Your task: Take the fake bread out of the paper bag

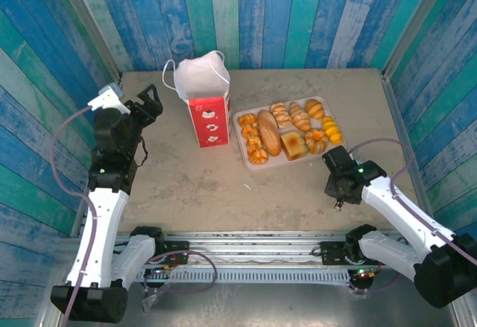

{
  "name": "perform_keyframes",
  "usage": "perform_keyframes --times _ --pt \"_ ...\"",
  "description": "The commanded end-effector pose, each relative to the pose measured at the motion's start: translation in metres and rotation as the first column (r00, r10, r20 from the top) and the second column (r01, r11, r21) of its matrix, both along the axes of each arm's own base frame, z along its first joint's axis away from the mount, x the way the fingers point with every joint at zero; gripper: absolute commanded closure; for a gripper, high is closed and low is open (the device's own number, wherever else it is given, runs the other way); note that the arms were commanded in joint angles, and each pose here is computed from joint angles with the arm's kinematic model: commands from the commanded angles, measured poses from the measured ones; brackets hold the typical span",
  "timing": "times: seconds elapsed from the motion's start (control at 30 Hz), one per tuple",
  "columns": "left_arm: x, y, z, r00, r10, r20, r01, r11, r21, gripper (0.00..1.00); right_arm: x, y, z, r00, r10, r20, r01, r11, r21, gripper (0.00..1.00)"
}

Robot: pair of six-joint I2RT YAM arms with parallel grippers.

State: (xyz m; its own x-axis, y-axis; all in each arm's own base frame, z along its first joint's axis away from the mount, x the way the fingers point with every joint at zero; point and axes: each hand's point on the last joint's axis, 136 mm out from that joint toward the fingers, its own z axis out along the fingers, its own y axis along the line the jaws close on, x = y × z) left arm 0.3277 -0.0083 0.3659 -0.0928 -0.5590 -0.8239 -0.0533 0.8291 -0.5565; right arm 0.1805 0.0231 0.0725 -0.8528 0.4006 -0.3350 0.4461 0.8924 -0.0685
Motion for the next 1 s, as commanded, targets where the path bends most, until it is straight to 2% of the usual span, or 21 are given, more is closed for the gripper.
perform_keyframes --times 0.0,0.17,0.3,0.47,0.63,0.87,0.9,0.97 --pt "0.003 0.004 0.002 1.000 0.015 0.018 -0.016 1.000 0.017 0.06 0.012 -0.020 -0.002 0.996 -0.076 0.046 0.079 0.994 -0.071 0.58" --pt "0.003 0.005 0.000 0.999 0.025 0.026 -0.025 1.000 0.008 0.06 0.018 -0.022 -0.027 0.995 -0.099 -0.004 0.099 0.995 -0.001 0.54" --pt "0.001 0.007 0.001 0.999 0.036 0.034 -0.036 0.999 0.005 0.06 0.018 -0.024 -0.046 0.991 -0.106 -0.080 0.111 0.991 0.070 0.48" --pt "-0.001 0.008 0.003 0.998 0.044 0.045 -0.044 0.999 0.000 0.06 0.019 -0.026 -0.057 0.987 -0.108 -0.119 0.120 0.989 0.092 0.39" --pt "0.002 0.008 -0.001 0.998 0.046 0.038 -0.046 0.999 -0.005 0.06 0.024 -0.029 -0.058 0.986 -0.128 -0.110 0.139 0.985 0.100 0.28" --pt "0.006 0.006 -0.005 0.999 0.033 0.030 -0.033 0.999 -0.013 0.06 0.030 -0.040 -0.048 0.983 -0.165 -0.078 0.173 0.978 0.112 0.22" --pt "0.006 0.006 -0.005 0.999 0.031 0.030 -0.031 0.999 -0.013 0.06 0.031 -0.042 -0.042 0.984 -0.168 -0.065 0.175 0.978 0.111 0.20" --pt "0.006 0.006 -0.004 0.999 0.032 0.032 -0.032 0.999 -0.015 0.06 0.033 -0.046 -0.029 0.985 -0.170 -0.036 0.173 0.980 0.103 0.09"
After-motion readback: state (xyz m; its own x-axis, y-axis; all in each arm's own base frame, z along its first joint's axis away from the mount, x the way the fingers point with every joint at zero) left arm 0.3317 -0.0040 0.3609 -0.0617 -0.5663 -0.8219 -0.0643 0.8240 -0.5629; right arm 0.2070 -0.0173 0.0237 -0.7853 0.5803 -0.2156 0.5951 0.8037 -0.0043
